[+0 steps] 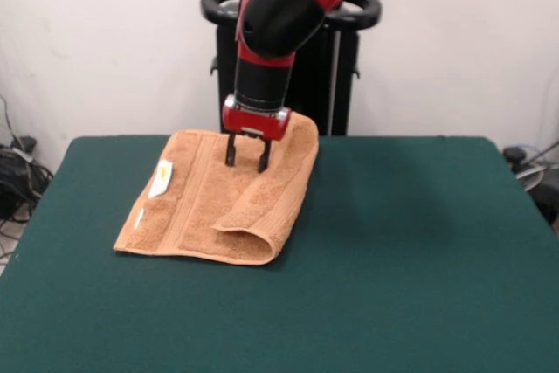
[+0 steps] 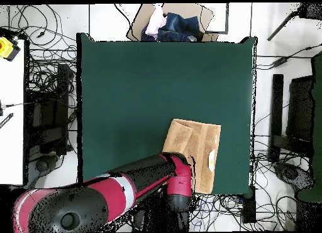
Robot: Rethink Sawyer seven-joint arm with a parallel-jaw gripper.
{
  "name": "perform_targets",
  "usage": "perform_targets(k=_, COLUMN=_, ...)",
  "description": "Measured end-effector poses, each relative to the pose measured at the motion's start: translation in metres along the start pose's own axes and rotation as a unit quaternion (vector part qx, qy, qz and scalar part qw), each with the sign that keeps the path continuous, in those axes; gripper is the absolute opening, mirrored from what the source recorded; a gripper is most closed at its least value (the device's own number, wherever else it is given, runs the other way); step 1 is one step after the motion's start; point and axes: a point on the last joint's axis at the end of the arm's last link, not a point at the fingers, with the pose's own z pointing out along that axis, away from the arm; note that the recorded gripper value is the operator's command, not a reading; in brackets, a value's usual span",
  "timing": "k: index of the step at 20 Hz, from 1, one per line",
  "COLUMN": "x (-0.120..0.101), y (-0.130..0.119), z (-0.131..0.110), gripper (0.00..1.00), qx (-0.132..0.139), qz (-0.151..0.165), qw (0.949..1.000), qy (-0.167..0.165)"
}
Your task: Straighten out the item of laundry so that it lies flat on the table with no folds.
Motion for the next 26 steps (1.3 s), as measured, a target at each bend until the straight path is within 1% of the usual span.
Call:
perform_targets(k=6, x=0.002, y=0.004, z=-0.001, gripper=1.00, qx=0.016, qz=0.004, qw=0.9998, qy=-0.006)
perform_targets(k=15, x=0.003, y=0.011, z=-0.001, gripper=1.00, qx=0.040, qz=-0.008, qw=0.9991, qy=-0.012)
perform_targets(k=26, x=0.003, y=0.012, z=-0.002, gripper=1.00, qx=0.045, qz=-0.012, qw=0.9988, qy=-0.013)
